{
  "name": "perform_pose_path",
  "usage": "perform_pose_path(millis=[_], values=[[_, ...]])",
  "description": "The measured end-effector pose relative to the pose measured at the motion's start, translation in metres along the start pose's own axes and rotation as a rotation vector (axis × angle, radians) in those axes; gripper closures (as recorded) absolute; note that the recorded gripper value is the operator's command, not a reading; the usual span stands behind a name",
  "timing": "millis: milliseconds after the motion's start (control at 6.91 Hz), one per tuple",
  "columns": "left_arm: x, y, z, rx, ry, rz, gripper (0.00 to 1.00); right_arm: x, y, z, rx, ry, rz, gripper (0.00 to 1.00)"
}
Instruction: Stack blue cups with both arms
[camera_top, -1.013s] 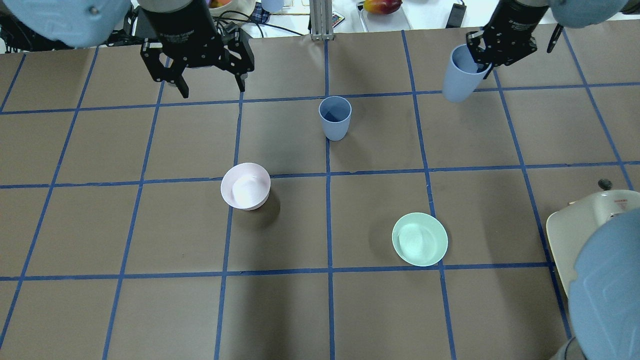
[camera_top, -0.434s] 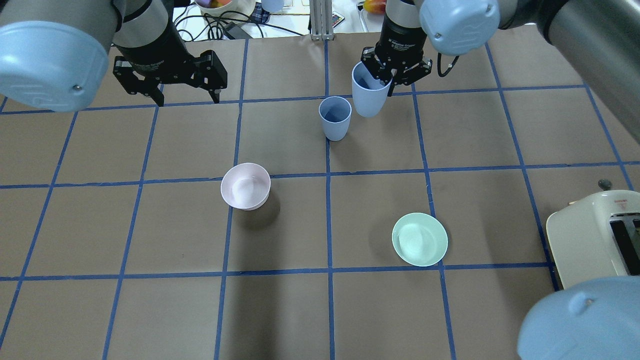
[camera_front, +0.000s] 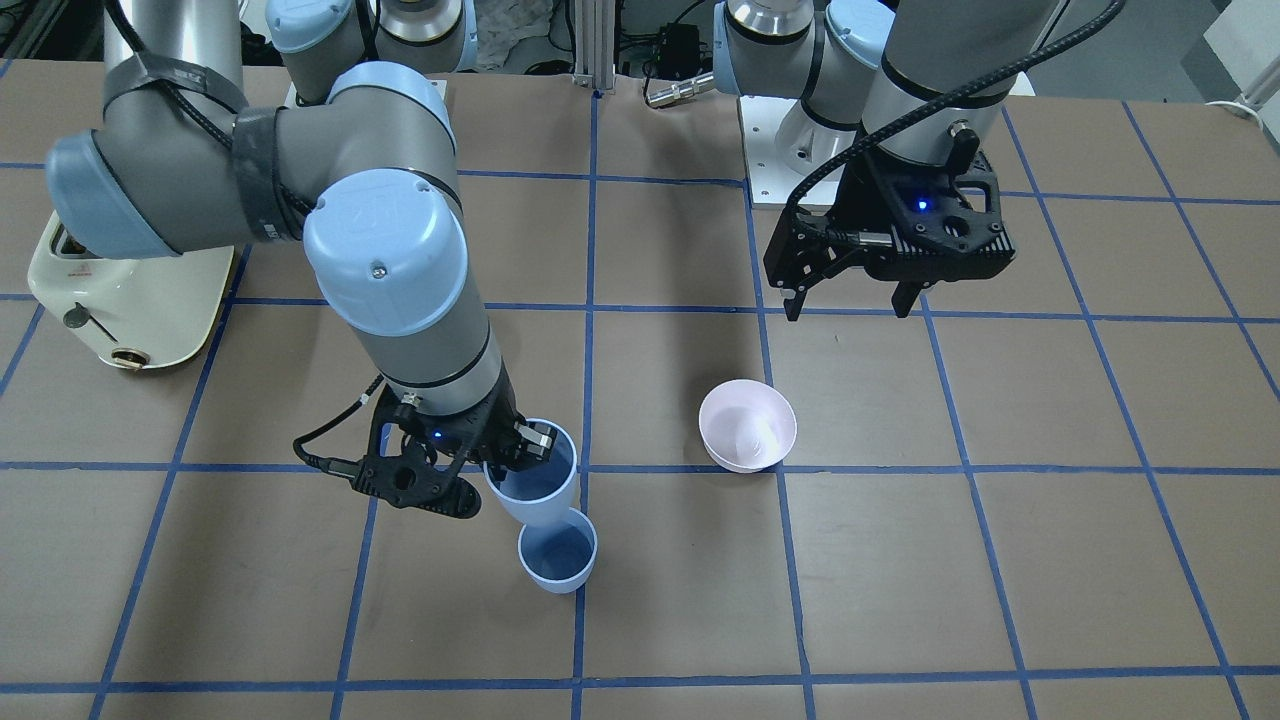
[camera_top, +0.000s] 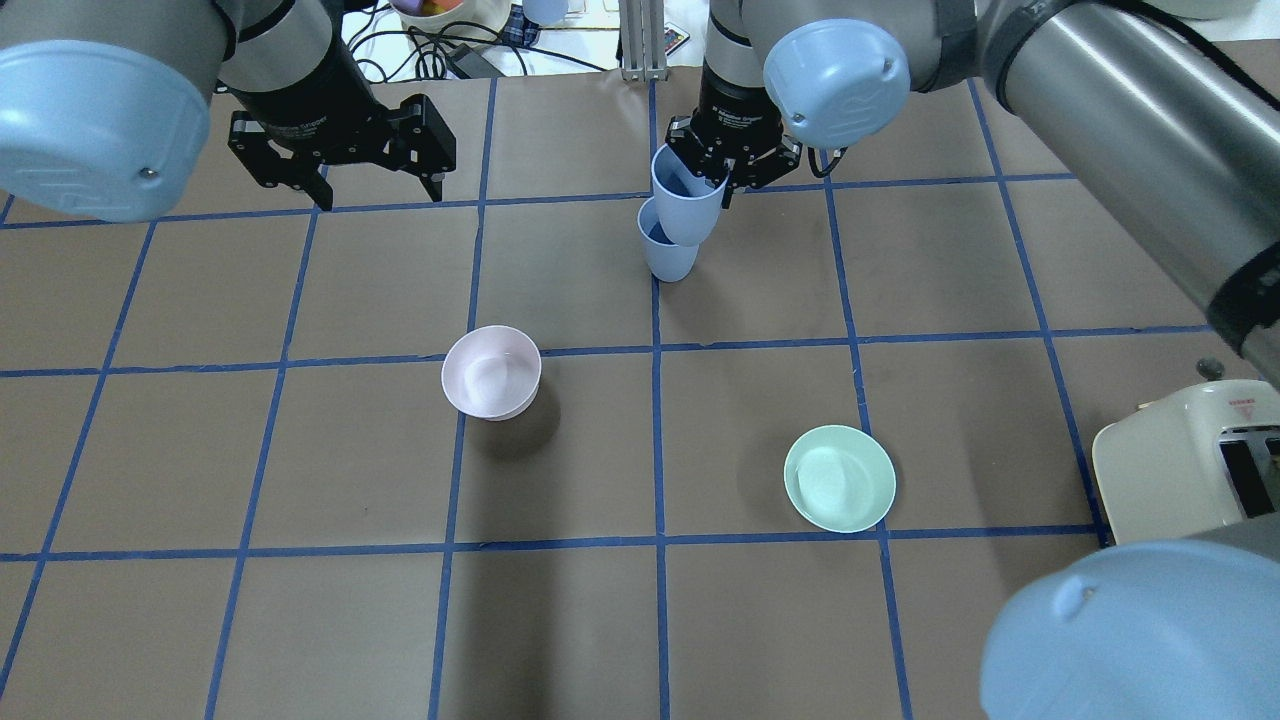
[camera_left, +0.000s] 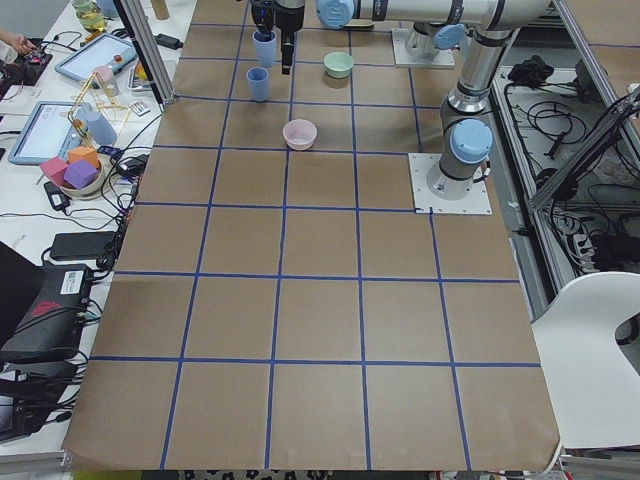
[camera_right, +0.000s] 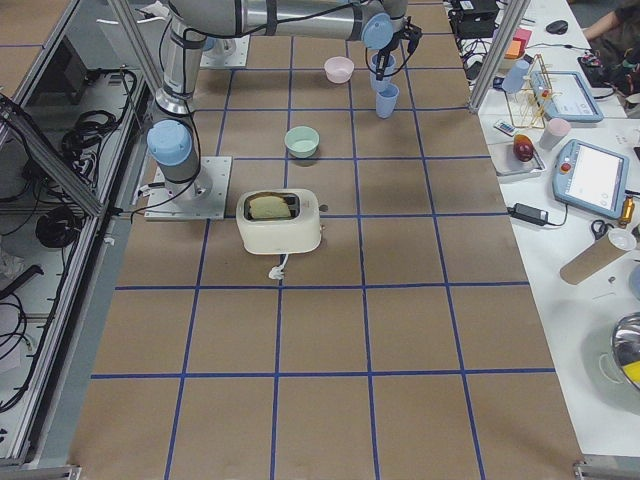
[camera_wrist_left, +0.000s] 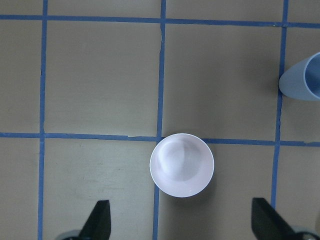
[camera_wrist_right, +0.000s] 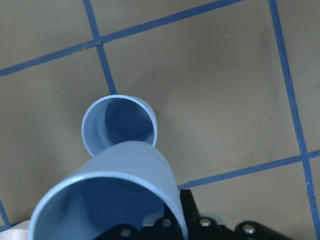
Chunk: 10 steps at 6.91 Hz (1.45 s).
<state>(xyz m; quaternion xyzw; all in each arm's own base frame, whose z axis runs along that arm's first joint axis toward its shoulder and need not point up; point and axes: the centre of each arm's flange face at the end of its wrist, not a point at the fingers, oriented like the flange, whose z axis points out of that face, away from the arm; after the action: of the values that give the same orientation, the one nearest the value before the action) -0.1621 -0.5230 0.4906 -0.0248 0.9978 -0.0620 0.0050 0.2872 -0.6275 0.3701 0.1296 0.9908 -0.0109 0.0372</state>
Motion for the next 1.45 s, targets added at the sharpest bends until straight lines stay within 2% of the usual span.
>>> perform_pose_path(millis=[289,1013,1158,1303,1447], values=[[0.001,0.000,-0.001,0.005,0.001,0.000,0.00,-0.008,-0.007,0.017,0.010,-0.029,0.001,1.00],[0.001,0.001,-0.002,0.008,0.000,0.000,0.00,-0.009,-0.011,0.031,0.004,-0.017,0.004,1.00],[0.001,0.001,-0.002,0.009,0.000,0.000,0.00,-0.009,-0.012,0.032,0.005,-0.015,0.004,0.79],[0.001,0.001,-0.002,0.009,-0.001,0.000,0.00,-0.009,-0.013,0.033,0.005,-0.015,0.003,0.45],[0.000,0.001,-0.002,0.009,-0.002,0.000,0.00,-0.008,-0.014,0.034,0.007,-0.016,0.003,0.27]])
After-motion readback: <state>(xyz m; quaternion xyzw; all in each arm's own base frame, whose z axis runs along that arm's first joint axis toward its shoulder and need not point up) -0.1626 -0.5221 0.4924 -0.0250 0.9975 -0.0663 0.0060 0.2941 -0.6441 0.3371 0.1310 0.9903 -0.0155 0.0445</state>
